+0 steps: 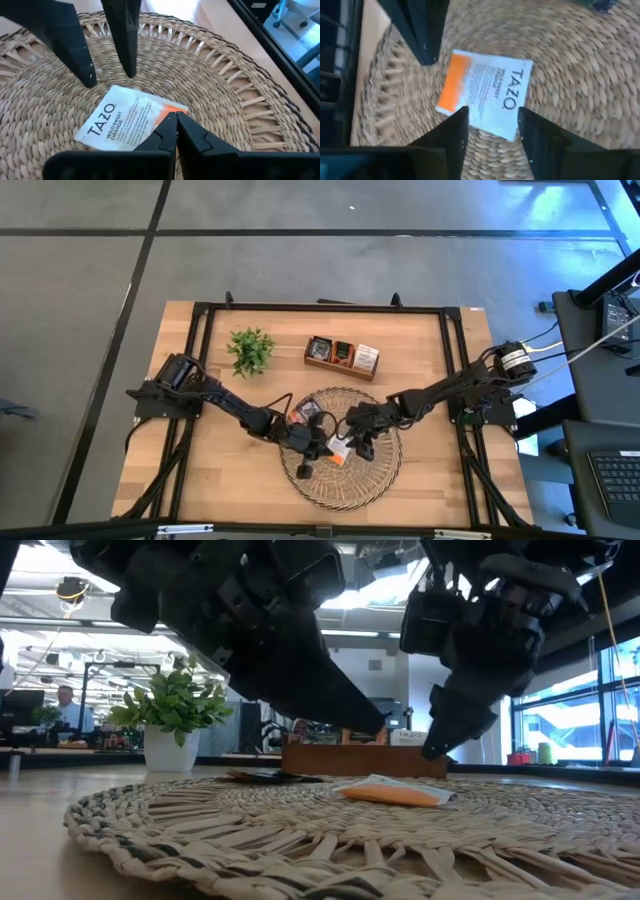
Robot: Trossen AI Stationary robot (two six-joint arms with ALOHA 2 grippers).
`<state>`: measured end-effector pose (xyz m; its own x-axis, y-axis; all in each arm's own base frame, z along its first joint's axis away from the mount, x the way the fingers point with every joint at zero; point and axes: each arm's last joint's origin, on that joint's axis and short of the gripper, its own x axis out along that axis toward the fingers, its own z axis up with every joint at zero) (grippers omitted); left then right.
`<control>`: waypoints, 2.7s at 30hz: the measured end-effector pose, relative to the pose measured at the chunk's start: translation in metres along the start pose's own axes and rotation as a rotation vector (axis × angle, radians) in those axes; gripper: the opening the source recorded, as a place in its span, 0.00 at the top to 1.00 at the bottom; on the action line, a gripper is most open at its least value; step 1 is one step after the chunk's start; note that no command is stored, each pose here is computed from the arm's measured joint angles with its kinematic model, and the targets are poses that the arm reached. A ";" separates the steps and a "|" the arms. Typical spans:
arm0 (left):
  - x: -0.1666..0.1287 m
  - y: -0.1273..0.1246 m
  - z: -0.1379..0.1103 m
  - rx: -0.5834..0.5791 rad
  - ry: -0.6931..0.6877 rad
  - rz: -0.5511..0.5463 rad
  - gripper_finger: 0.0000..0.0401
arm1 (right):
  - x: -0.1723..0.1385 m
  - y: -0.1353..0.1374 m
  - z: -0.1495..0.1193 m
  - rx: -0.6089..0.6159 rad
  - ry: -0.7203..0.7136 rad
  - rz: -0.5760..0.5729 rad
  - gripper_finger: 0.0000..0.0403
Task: Pick & Place Tea
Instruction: Put the white and orange tea bag into the right section of the wooden organizer
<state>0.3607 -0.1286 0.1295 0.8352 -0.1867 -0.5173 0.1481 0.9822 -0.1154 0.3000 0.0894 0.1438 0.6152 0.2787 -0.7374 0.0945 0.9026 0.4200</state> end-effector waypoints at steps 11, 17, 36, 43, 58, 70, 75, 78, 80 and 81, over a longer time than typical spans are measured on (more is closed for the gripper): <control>0.010 -0.002 -0.014 -0.017 0.040 -0.010 1.00 | 0.007 0.000 0.001 0.096 -0.024 0.019 0.49; 0.016 0.000 -0.023 -0.054 0.068 0.001 1.00 | 0.015 -0.003 -0.002 0.138 -0.004 0.010 0.51; 0.021 0.003 -0.029 -0.114 0.080 0.023 1.00 | 0.015 -0.010 0.002 0.190 0.046 0.106 0.55; 0.021 0.004 -0.030 -0.115 0.081 0.023 1.00 | 0.015 -0.011 0.003 0.193 0.048 0.104 0.71; 0.018 0.003 -0.027 -0.097 0.087 -0.007 0.99 | 0.014 -0.018 0.006 0.138 0.063 0.133 0.99; -0.040 0.000 0.027 0.026 0.062 -0.029 0.99 | -0.039 -0.027 0.028 0.052 -0.022 0.076 0.98; -0.060 0.003 0.044 0.088 0.002 0.067 0.98 | -0.090 -0.046 0.037 -0.009 -0.099 -0.100 0.99; -0.068 0.004 0.053 0.138 -0.045 0.141 0.99 | -0.119 -0.061 0.043 -0.012 -0.138 -0.216 0.99; -0.070 0.005 0.054 0.181 -0.054 0.192 0.99 | -0.137 -0.069 0.052 -0.011 -0.143 -0.303 0.99; -0.070 0.006 0.054 0.201 -0.053 0.216 0.99 | -0.146 -0.072 0.057 -0.018 -0.140 -0.343 0.99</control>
<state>0.3318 -0.1085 0.2113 0.8843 0.0230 -0.4663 0.0618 0.9842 0.1658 0.2475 -0.0347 0.2516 0.6518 -0.0873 -0.7534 0.3008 0.9416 0.1511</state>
